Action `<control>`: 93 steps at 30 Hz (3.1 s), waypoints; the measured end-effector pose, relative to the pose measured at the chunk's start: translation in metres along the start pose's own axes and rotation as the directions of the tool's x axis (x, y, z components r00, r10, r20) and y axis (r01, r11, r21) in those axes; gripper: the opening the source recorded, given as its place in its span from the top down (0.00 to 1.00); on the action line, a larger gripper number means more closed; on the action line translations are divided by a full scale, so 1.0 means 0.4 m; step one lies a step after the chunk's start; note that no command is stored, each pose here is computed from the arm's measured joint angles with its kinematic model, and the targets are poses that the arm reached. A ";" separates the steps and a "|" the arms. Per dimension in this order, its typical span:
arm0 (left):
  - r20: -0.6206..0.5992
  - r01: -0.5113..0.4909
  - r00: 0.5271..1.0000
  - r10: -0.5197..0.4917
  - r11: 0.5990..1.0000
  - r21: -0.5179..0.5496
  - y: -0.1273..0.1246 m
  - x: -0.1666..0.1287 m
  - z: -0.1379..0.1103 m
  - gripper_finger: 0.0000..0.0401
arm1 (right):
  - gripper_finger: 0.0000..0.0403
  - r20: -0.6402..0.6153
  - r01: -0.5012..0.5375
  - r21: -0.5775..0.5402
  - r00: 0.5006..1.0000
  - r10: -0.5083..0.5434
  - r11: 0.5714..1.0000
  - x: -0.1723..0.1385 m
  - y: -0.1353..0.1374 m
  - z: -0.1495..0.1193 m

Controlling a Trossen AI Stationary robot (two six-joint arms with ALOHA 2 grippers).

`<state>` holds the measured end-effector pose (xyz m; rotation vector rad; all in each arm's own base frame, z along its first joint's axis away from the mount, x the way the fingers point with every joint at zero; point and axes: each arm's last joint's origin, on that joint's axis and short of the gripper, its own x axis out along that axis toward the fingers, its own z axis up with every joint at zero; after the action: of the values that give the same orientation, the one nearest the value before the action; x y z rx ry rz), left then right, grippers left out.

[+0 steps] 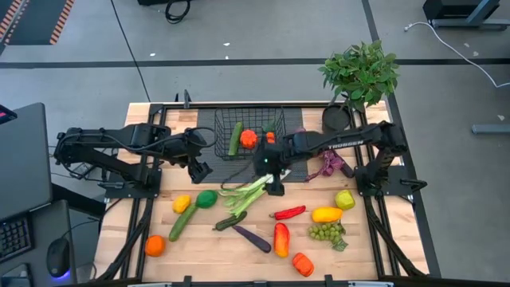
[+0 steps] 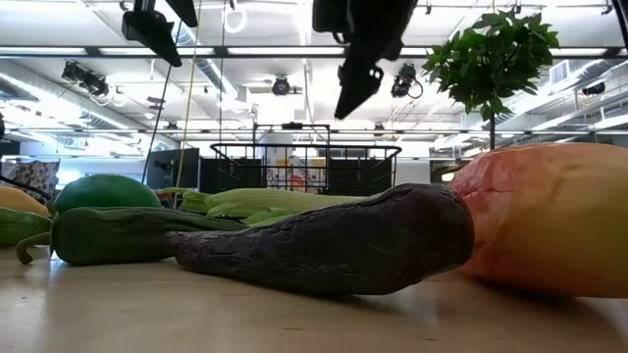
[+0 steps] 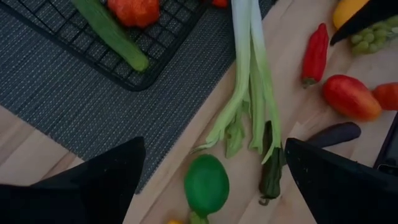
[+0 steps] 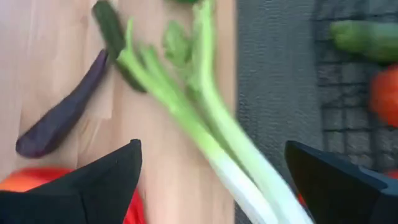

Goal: Build produce basket
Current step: Put the celery into the wire basket

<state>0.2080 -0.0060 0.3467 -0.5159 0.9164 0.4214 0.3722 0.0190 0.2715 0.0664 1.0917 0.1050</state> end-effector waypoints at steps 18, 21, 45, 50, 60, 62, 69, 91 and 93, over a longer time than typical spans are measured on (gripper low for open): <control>0.033 0.027 0.999 -0.021 0.979 -0.200 -0.006 0.000 0.008 0.02 | 0.01 0.007 0.094 -0.218 0.995 -0.095 0.971 0.146 -0.027 -0.109; 0.033 0.029 0.999 -0.021 0.971 -0.239 -0.006 0.000 0.008 0.02 | 0.01 0.005 0.082 -0.234 0.997 -0.083 0.969 0.160 -0.028 -0.124; 0.135 0.178 0.981 -0.137 0.913 -0.367 -0.031 -0.003 0.037 0.02 | 0.08 0.177 0.166 -0.239 0.976 -0.126 0.957 0.241 -0.057 -0.198; 0.111 0.199 0.979 -0.170 0.909 -0.365 -0.033 -0.003 0.035 0.02 | 0.10 0.137 0.140 -0.200 0.984 -0.114 0.970 0.296 -0.070 -0.215; 0.075 0.227 0.974 -0.215 0.891 -0.393 -0.037 -0.003 0.032 0.02 | 0.12 0.114 0.113 -0.191 0.989 -0.092 0.975 0.314 -0.068 -0.191; 0.075 0.227 0.974 -0.215 0.891 -0.392 -0.037 -0.003 0.032 0.02 | 0.14 0.105 0.111 -0.192 0.990 -0.092 0.975 0.303 -0.066 -0.182; 0.075 0.227 0.974 -0.215 0.891 -0.394 -0.037 -0.003 0.032 0.02 | 0.36 0.054 0.060 -0.030 0.997 -0.058 0.998 0.284 -0.059 -0.175; 0.106 0.284 0.959 -0.264 0.874 -0.393 0.001 -0.046 0.038 0.03 | 0.82 0.311 -0.133 0.235 0.949 0.055 0.963 0.037 -0.015 -0.123; 0.154 0.326 0.945 -0.288 0.859 -0.394 0.010 -0.069 0.040 0.03 | 0.82 0.349 -0.123 0.223 0.936 0.039 0.967 0.001 -0.012 -0.122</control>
<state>0.2009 0.0030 0.3769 -1.0134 0.6380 0.3433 0.3295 0.0142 0.2482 0.3386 0.7471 0.0323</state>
